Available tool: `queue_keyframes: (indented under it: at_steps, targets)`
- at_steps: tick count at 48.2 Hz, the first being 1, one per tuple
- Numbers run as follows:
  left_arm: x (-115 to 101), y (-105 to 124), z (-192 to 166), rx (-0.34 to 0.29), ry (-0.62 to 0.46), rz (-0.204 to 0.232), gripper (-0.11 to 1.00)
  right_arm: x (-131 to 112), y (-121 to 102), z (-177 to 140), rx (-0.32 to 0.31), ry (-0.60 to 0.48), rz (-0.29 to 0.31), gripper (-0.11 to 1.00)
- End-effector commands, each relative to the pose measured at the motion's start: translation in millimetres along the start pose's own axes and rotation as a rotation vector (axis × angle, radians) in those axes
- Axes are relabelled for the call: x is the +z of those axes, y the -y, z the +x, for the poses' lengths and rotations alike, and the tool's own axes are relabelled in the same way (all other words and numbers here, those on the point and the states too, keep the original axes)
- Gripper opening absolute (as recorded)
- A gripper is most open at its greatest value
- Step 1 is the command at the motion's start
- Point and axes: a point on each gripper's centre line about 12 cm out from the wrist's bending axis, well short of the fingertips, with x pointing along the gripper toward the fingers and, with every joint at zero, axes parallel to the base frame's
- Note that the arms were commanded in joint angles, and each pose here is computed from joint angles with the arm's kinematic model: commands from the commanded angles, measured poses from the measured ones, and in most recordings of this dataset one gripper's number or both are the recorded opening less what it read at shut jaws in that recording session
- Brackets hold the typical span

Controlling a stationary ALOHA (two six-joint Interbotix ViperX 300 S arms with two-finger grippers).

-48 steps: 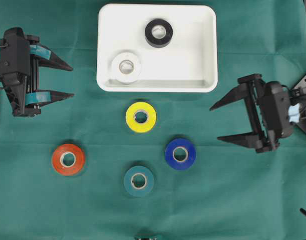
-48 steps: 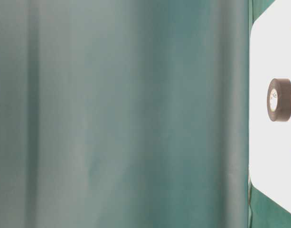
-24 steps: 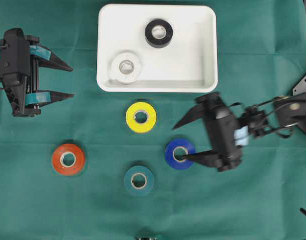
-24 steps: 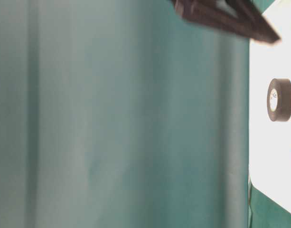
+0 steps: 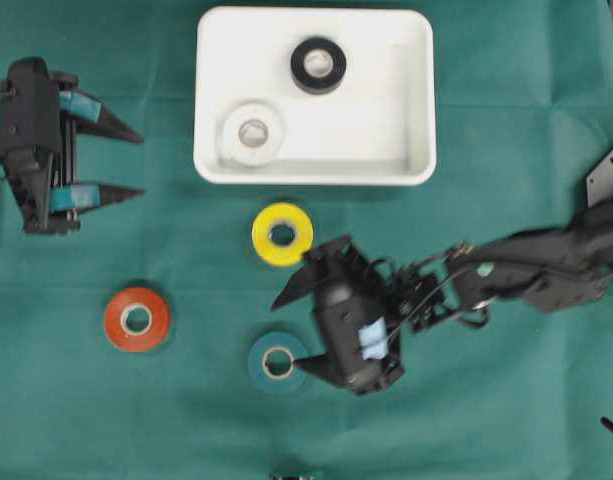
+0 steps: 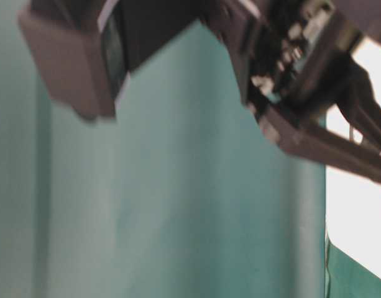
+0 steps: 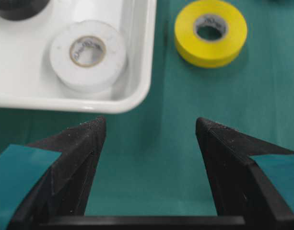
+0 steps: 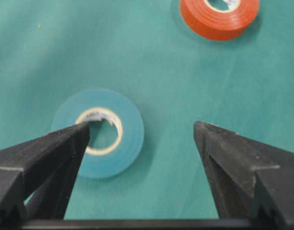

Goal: Put the tape alternately from left to right into the white case.
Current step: 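Move the right gripper to the teal tape roll and grasp it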

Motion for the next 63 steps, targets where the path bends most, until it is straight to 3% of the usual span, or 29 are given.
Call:
queue_keyframes:
  at_steps: [1,17,25,51,63]
  targets:
    - [4.6,3.2,-1.3,-0.011,0.017,0.009,0.73,20.3,-4.4,3.3,0.001,0.008,-0.002,0.59]
    - [3.9,7.2,-1.4,-0.026,0.015,0.018,0.73,16.6,-2.2,19.5,-0.038,-0.161,0.075,0.59]
    - [4.5,6.9,-1.4,-0.024,0.016,0.017,0.73,13.0,-2.3,23.4,-0.052,-0.220,0.078,0.59]
    - [5.6,7.2,-1.5,-0.026,0.018,0.016,0.73,9.7,-2.5,36.5,-0.051,-0.230,0.081,0.59]
    - [-0.1,7.3,-1.2,-0.026,0.004,0.016,0.73,-9.3,-1.4,57.2,-0.056,-0.278,0.080,0.59]
